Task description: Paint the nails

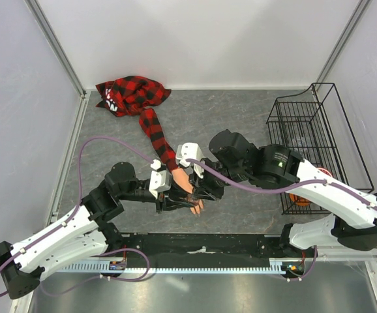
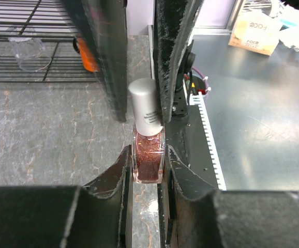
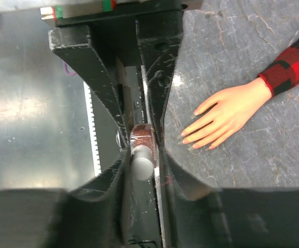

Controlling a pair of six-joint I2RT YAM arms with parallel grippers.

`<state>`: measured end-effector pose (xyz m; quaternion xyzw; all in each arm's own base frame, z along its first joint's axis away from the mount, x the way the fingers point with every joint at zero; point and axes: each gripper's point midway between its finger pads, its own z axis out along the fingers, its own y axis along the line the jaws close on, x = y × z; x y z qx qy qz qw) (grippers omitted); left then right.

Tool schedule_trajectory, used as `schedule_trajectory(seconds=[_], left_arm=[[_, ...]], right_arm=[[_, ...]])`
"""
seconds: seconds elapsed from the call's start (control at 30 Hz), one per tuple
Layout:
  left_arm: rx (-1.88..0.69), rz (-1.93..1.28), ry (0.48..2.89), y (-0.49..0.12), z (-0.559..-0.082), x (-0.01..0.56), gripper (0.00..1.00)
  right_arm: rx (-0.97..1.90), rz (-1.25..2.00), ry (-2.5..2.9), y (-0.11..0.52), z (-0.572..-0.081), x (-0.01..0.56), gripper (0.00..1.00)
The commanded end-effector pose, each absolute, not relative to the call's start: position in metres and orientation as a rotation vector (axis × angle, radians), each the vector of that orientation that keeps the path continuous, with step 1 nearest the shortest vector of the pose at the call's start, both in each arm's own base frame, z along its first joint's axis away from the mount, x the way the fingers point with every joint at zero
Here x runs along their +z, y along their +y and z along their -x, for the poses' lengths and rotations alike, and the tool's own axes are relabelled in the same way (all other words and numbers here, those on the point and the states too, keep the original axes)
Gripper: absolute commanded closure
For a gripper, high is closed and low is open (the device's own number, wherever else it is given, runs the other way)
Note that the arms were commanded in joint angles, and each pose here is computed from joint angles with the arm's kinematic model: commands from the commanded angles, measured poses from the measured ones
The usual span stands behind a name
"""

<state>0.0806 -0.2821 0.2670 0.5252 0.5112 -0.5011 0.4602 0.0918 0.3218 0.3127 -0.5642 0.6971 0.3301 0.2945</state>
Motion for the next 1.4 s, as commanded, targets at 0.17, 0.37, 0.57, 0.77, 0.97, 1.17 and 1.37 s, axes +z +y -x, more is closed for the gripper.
schedule_trajectory(seconds=[0.17, 0.37, 0.57, 0.77, 0.97, 1.17, 1.37], left_arm=[[-1.163, -1.186, 1.198, -0.279, -0.093, 0.301, 0.98], [-0.885, -0.939, 1.297, -0.262, -0.15, 0.306, 0.98], [-0.826, -0.888, 1.301, -0.255, -0.16, 0.307, 0.98], [-0.806, -0.871, 1.296, -0.251, -0.162, 0.308, 0.98], [-0.834, -0.894, 1.285, -0.254, -0.157, 0.307, 0.98], [-0.933, -1.003, 1.248, -0.266, -0.137, 0.304, 0.98], [-1.023, -1.088, 1.209, -0.272, -0.117, 0.303, 0.98]], right_arm=[[0.899, 1.533, 1.85, 0.328, -0.09, 0.309, 1.0], [0.888, 1.221, 2.057, 0.348, -0.112, 0.289, 1.0], [0.749, 0.5, 2.175, 0.363, -0.159, 0.273, 1.0], [0.679, 0.356, 2.129, 0.347, -0.167, 0.279, 1.0], [0.759, 0.466, 2.086, 0.357, -0.158, 0.292, 0.9], [0.696, 0.61, 1.987, 0.337, -0.158, 0.319, 0.38], [0.745, 0.838, 1.88, 0.319, -0.142, 0.345, 0.27]])
